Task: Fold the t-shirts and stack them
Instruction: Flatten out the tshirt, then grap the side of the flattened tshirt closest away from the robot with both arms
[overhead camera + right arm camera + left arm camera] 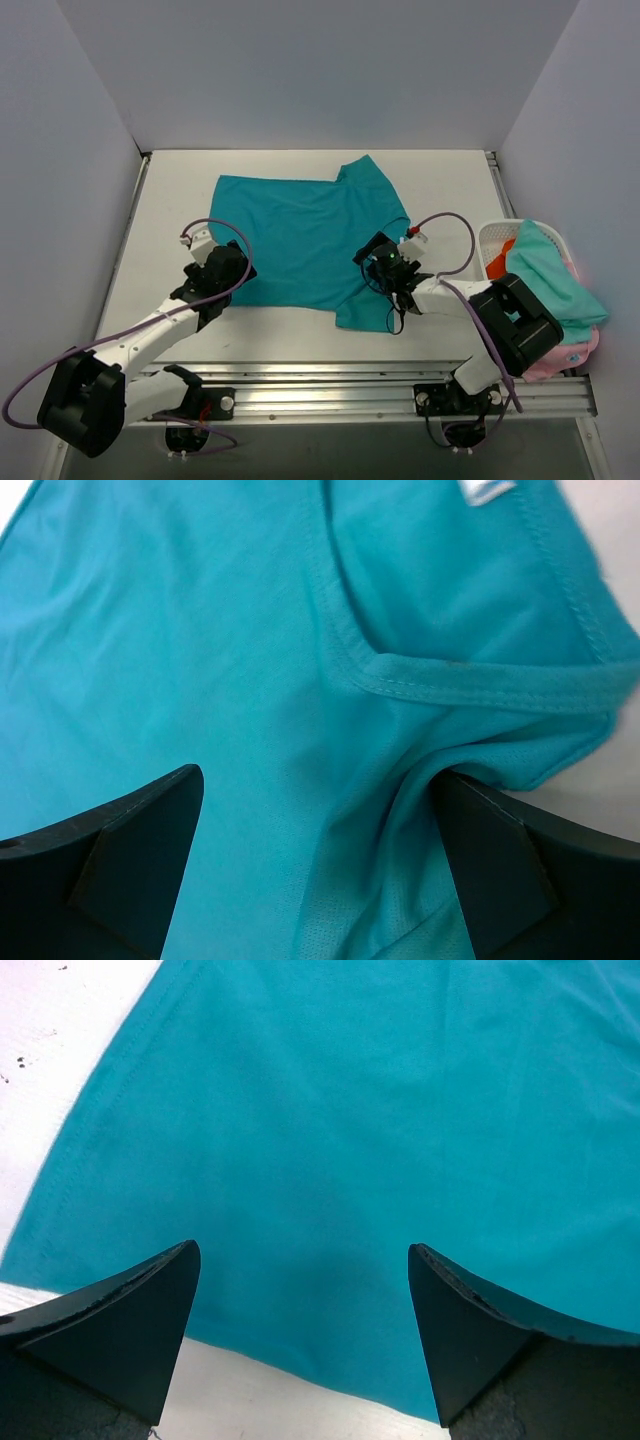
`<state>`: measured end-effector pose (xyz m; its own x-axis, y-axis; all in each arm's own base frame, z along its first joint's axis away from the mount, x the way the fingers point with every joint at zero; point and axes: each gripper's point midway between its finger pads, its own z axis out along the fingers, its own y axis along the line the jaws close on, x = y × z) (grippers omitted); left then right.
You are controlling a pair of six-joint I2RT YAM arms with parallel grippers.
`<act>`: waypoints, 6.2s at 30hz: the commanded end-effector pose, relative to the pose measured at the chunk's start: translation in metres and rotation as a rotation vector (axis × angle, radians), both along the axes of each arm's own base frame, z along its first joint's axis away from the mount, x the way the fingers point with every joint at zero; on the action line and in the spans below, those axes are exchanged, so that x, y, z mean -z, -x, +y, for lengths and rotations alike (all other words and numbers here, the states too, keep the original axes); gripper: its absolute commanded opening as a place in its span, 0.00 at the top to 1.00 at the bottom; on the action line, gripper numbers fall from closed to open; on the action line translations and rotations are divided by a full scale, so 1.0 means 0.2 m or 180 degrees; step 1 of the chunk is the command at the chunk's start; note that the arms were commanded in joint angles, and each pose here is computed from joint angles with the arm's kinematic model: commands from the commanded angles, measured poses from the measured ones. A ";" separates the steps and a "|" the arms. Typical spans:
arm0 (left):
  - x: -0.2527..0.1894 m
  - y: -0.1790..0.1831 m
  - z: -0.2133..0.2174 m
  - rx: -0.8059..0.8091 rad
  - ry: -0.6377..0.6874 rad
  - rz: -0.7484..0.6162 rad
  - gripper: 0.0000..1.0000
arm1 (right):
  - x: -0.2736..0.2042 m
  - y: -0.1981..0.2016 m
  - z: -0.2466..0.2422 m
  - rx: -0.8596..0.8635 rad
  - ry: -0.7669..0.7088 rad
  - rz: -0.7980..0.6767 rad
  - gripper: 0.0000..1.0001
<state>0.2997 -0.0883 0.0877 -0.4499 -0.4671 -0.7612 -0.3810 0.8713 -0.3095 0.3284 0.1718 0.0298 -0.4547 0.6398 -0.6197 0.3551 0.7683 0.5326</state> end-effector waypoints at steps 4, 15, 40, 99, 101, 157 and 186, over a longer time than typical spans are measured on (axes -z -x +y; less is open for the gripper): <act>-0.12 -0.09 -0.06 0.0096 0.0191 -0.0240 0.06 | 0.26 0.08 -0.29 0.0251 0.0314 0.0697 0.05; -0.19 -0.05 -0.03 0.0081 0.0191 -0.0339 0.06 | -0.03 0.07 -0.25 0.0245 0.0471 0.0416 0.06; -0.01 0.27 -0.02 0.0211 0.0518 0.0098 0.06 | 0.05 0.94 -0.11 -0.0425 0.0099 0.0759 0.14; -0.11 0.16 -0.06 0.0370 0.0455 -0.0189 0.06 | 0.22 0.76 -0.07 -0.0427 0.0988 0.1311 0.22; -0.11 0.16 -0.06 0.0372 0.0453 -0.0188 0.06 | 0.23 0.76 -0.07 -0.0437 0.0957 0.1316 0.25; 0.12 0.32 0.01 -0.0723 0.0824 0.0728 0.03 | -0.07 0.58 -0.14 -0.0393 0.0914 0.0582 1.00; 0.36 0.25 0.00 -0.1057 0.0661 0.0955 0.47 | -0.03 0.51 -0.29 -0.0272 0.0940 0.0733 1.00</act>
